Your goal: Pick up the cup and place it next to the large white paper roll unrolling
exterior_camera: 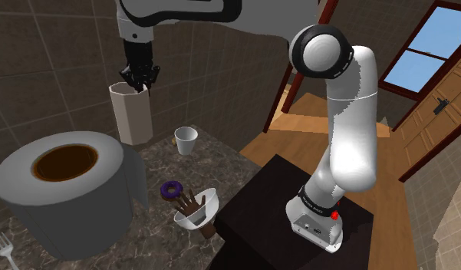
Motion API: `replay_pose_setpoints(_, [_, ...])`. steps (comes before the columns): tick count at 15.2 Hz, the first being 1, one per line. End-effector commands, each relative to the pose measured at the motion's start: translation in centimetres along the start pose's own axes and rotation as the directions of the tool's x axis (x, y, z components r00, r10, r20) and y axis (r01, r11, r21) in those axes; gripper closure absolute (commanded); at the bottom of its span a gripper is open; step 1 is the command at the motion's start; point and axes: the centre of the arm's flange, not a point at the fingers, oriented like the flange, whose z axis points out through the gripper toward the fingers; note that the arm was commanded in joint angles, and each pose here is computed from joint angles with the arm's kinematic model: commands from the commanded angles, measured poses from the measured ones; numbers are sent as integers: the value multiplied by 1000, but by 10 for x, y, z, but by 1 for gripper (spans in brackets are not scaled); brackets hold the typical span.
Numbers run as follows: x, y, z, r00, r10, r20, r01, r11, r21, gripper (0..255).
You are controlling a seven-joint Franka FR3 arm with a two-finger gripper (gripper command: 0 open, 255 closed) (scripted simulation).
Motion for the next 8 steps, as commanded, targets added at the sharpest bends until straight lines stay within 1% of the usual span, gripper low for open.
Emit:
replay_pose_setpoints(1, [1, 0, 9, 1000, 0, -2, 0, 1000, 1, 255])
replay_pose_setpoints(8, [4, 0, 46, 1000, 0, -2, 0, 1000, 1, 255])
